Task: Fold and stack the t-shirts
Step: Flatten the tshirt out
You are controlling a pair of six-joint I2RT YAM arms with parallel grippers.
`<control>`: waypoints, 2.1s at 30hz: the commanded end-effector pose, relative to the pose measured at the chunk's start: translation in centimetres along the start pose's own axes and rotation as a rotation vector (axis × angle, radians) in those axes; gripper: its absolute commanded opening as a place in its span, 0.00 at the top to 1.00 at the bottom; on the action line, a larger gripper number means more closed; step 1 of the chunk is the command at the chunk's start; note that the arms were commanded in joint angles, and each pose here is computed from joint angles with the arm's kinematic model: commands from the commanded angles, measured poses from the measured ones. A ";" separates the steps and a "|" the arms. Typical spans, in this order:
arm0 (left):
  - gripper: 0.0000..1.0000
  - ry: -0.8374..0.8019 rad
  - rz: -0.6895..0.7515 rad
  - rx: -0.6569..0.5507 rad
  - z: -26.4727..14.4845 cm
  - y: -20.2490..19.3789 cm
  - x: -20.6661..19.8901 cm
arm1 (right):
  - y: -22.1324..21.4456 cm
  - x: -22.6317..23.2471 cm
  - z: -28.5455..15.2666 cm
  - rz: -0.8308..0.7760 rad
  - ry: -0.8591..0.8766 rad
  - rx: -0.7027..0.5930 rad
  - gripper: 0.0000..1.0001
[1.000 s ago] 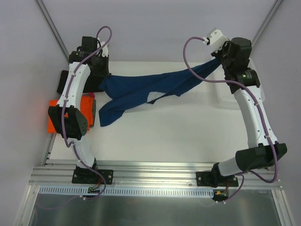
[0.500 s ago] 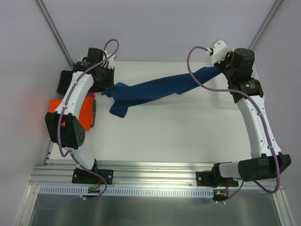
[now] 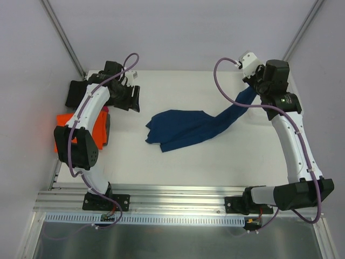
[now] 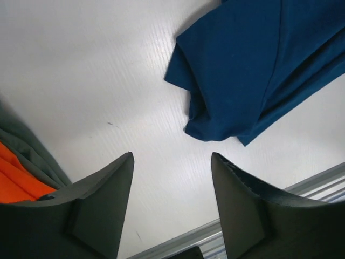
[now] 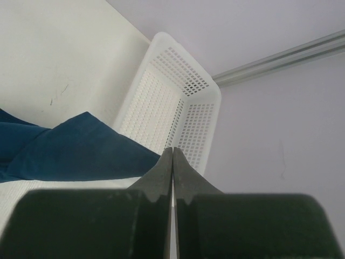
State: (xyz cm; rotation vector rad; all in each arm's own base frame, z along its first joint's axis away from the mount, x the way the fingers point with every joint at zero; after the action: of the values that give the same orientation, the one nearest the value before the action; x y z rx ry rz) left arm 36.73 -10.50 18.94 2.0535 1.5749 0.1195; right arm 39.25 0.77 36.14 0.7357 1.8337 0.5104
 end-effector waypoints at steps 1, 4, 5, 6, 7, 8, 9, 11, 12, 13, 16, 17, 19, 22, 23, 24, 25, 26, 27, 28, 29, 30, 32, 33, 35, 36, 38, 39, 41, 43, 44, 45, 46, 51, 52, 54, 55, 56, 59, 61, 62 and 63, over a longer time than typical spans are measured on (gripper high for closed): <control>0.42 -0.051 -0.029 0.036 0.7 -0.4 -0.7 | 1.8 -1.9 -1.5 0.028 -0.054 -0.066 0.99; 0.59 -0.178 -0.090 0.105 1.4 -2.2 -2.7 | 1.8 -1.9 -1.4 0.027 -0.052 -0.066 0.99; 0.58 -0.261 -0.113 0.138 1.6 -3.2 -3.9 | 1.8 -1.8 -1.4 0.028 -0.049 -0.065 0.99; 0.54 -0.290 -0.124 0.195 1.6 -4.5 -4.8 | 1.8 -1.7 -1.3 0.029 -0.046 -0.064 0.99; 0.47 -0.309 -0.115 0.235 1.9 -5.4 -5.2 | 1.9 -1.7 -1.3 0.037 -0.043 -0.068 0.99; 0.41 -0.328 -0.111 0.300 2.8 -6.5 -5.6 | 1.9 -1.6 -1.2 0.043 -0.042 -0.069 0.99; 0.39 -0.368 -0.099 0.362 3.1 -7.6 -6.8 | 2.1 -1.6 -1.0 0.047 -0.038 -0.073 0.99; 0.39 -0.396 -0.111 0.430 3.5 -9.1 -7.6 | 2.4 -1.6 -0.8 0.070 -0.030 -0.081 0.99; 0.40 -0.402 -0.107 0.432 3.6 -9.2 -8.0 | 2.6 -1.8 -0.6 0.075 -0.031 -0.082 0.99; 0.41 -0.411 -0.087 0.440 3.7 -9.4 -8.7 | 2.9 -1.6 -0.4 0.077 -0.023 -0.089 0.99; 0.47 -0.442 -0.067 0.464 4.0 -9.7 -10.1 | 4.0 -1.7 0.4 0.073 -0.016 -0.102 0.99; 0.47 -0.444 -0.051 0.472 4.4 -9.6 -10.4 | 4.4 -1.8 0.6 0.072 -0.017 -0.109 0.99; 0.48 -0.431 -0.007 0.498 4.8 -10.0 -11.2 | 5.6 -1.7 1.1 0.064 -0.011 -0.126 1.00; 0.48 -0.396 0.079 0.537 6.2 -10.5 -11.7 | 7.1 -1.7 1.6 0.058 -0.007 -0.151 0.99; 0.49 -0.379 0.097 0.566 6.8 -10.8 -11.7 | 7.4 -1.7 1.7 0.057 -0.008 -0.156 1.00; 0.50 -0.366 0.125 0.585 7.3 -11.1 -11.6 | 7.6 -1.7 1.9 0.056 -0.007 -0.157 0.99; 0.51 -0.361 0.132 0.604 7.6 -11.4 -11.7 | 8.0 -1.5 2.0 0.054 -0.004 -0.164 0.99; 0.51 -0.359 0.137 0.628 8.1 -12.0 -12.0 | 8.3 -1.5 2.3 0.053 -0.003 -0.168 0.99; 0.52 -0.356 0.144 0.633 8.5 -12.2 -12.0 | 8.5 -1.6 2.4 0.053 -0.005 -0.172 0.99; 0.53 -0.351 0.145 0.639 8.8 -12.4 -11.9 | 8.8 -1.5 2.4 0.049 -0.004 -0.175 0.99; 0.54 -0.343 0.145 0.662 9.3 -13.0 -11.7 | 9.1 -1.6 2.6 0.047 -0.007 -0.179 0.99; 0.54 -0.341 0.142 0.668 9.5 -13.1 -11.7 | 9.2 -1.7 2.6 0.046 -0.011 -0.180 0.99; 0.54 -0.339 0.138 0.690 9.9 -13.6 -11.5 | 9.3 -1.8 2.6 0.049 -0.013 -0.181 0.99; 0.54 -0.339 0.138 0.693 10.0 -13.6 -11.5 | 9.3 -1.9 2.7 0.049 -0.016 -0.181 0.99; 0.54 -0.339 0.137 0.696 10.1 -13.7 -11.4 | 9.2 -1.9 2.6 0.049 -0.016 -0.179 0.99; 0.54 -0.340 0.135 0.694 10.1 -13.7 -11.5 | 9.3 -1.8 2.5 0.048 -0.014 -0.181 0.99; 0.54 -0.335 0.136 0.693 10.2 -13.6 -11.4 | 9.2 -1.8 2.5 0.048 -0.016 -0.179 1.00; 0.53 -0.332 0.130 0.694 10.2 -13.6 -11.3 | 9.2 -1.8 2.5 0.047 -0.015 -0.178 0.99; 0.51 -0.328 0.127 0.696 10.6 -13.7 -11.1 | 9.3 -1.9 2.5 0.046 -0.018 -0.182 0.99; 0.51 -0.325 0.122 0.706 11.6 -13.8 -10.8 | 9.3 -1.9 2.6 0.048 -0.019 -0.181 0.99; 0.50 -0.324 0.121 0.713 11.9 -13.8 -10.8 | 9.4 -1.9 2.6 0.047 -0.018 -0.182 0.99; 0.50 -0.325 0.113 0.716 12.2 -13.7 -10.8 | 9.4 -2.0 2.7 0.048 -0.019 -0.183 1.00; 0.50 -0.327 0.110 0.721 12.8 -13.6 -10.8 | 9.4 -1.9 2.8 0.047 -0.018 -0.182 0.99; 0.51 -0.330 0.105 0.721 14.0 -13.2 -10.9 | 9.4 -1.8 2.8 0.050 -0.016 -0.179 0.99; 0.51 -0.330 0.104 0.726 14.3 -13.2 -10.8 | 9.3 -1.8 2.8 0.048 -0.016 -0.177 0.99; 0.54 -0.332 0.102 0.725 14.4 -13.1 -10.9 | 9.2 -1.7 2.9 0.047 -0.012 -0.175 0.99; 0.56 -0.330 0.101 0.724 14.3 -13.0 -10.9 | 9.2 -1.7 2.8 0.047 -0.014 -0.175 0.99; 0.59 -0.329 0.102 0.724 14.3 -13.1 -10.9 | 9.1 -1.7 2.8 0.047 -0.013 -0.172 0.99; 0.81 -0.323 0.104 0.726 14.0 -13.2 -10.8 | 9.0 -1.6 2.9 0.047 -0.013 -0.169 0.99; 1.00 -0.323 0.105 0.722 13.7 -13.2 -10.8 | 9.0 -1.6 3.0 0.047 -0.013 -0.169 1.00; 1.00 -0.320 0.110 0.717 13.6 -13.1 -10.9 | 9.0 -1.6 3.1 0.049 -0.013 -0.169 0.99; 1.00 -0.313 0.110 0.717 13.5 -13.1 -10.7 | 9.2 -1.6 3.2 0.050 -0.012 -0.173 0.99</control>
State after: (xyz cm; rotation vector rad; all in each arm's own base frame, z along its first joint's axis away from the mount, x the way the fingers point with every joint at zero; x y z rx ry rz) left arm 27.10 -23.43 3.06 2.5108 1.4331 -0.8276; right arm 44.83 6.03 39.32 0.6777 1.8185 0.6383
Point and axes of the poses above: each gripper's point midway between its finger pads, its own z axis out along the fingers, its own x axis along the line the jaws close on, y = z × x, the point moved 1 cm from there along -z, back along the fingers, and after that the axes turned 1 degree about z, right-handed, at the moved point
